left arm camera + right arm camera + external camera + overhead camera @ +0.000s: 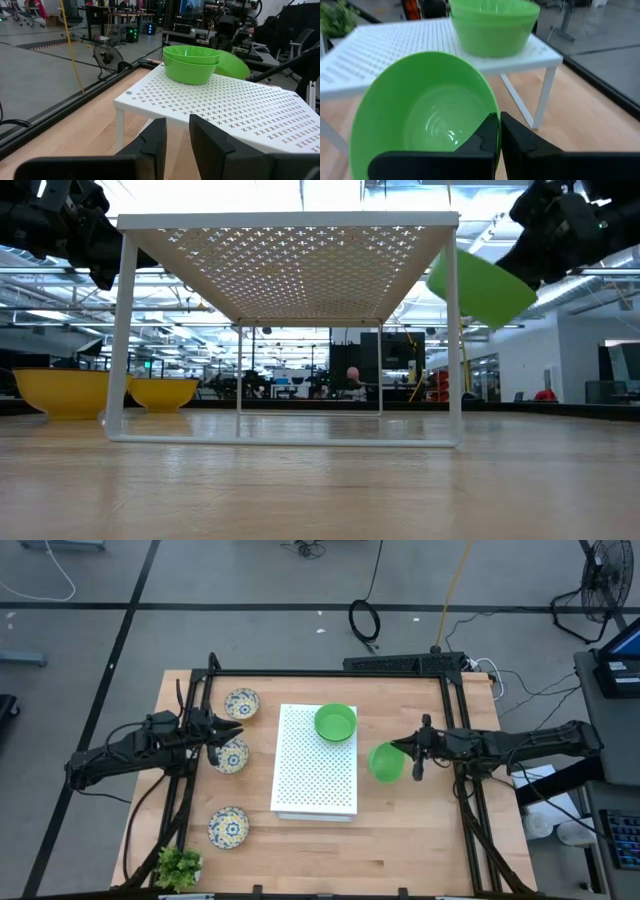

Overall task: Pick & Place Mini bowls
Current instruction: Stack the green bowl on the green bowl on the shelf

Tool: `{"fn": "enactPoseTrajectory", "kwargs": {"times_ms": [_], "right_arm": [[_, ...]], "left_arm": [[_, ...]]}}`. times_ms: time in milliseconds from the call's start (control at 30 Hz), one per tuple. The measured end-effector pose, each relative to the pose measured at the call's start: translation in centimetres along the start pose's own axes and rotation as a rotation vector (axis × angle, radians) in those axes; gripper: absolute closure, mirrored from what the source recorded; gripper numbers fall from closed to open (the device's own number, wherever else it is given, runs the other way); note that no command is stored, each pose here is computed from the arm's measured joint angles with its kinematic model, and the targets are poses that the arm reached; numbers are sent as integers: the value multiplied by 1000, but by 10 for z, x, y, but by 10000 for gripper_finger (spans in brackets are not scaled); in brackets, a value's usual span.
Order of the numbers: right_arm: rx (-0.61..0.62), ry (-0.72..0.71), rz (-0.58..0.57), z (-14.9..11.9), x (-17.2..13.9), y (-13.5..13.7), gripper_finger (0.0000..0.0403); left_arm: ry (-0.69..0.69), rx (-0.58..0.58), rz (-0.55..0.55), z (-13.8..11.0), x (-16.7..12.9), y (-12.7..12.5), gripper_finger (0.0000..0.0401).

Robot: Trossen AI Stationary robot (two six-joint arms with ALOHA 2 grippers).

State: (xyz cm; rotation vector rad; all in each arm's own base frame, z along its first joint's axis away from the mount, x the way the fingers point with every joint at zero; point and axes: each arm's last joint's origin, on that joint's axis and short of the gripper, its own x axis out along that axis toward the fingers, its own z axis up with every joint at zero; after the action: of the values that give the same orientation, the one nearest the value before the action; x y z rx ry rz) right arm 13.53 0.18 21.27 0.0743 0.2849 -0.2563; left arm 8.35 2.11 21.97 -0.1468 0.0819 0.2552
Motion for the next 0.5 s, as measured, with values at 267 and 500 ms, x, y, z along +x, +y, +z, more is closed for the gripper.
{"fn": "enactPoseTrajectory", "kwargs": {"times_ms": [267, 500], "right_arm": [[8, -122, 16, 12, -3, 1, 399], [-13, -239, 23, 24, -5, 2, 399]], "left_arm": [[0, 0, 0, 0, 0, 0, 313], [0, 0, 0, 0, 0, 0, 313]]}}
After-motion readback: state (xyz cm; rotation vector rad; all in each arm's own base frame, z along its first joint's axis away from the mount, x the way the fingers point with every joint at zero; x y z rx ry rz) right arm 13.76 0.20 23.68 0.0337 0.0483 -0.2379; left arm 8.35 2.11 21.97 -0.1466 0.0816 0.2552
